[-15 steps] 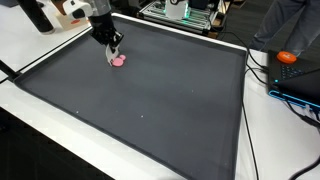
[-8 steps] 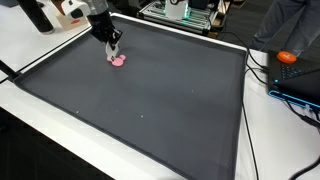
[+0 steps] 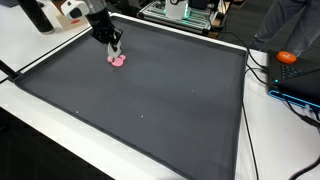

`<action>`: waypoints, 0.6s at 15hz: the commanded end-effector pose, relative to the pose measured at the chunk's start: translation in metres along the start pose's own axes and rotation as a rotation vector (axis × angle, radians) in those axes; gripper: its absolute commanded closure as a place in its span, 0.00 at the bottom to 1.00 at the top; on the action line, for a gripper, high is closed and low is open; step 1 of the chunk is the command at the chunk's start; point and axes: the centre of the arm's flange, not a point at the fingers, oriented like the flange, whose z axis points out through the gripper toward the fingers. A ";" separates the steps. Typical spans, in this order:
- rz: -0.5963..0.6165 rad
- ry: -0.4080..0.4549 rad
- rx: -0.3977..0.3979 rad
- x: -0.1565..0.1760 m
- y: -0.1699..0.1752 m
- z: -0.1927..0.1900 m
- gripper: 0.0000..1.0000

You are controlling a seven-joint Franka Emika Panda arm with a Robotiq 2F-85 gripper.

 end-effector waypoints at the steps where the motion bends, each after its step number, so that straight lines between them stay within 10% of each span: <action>1: -0.006 0.065 0.043 0.020 0.001 0.038 0.99; 9: -0.019 0.146 0.005 0.042 -0.007 0.040 0.99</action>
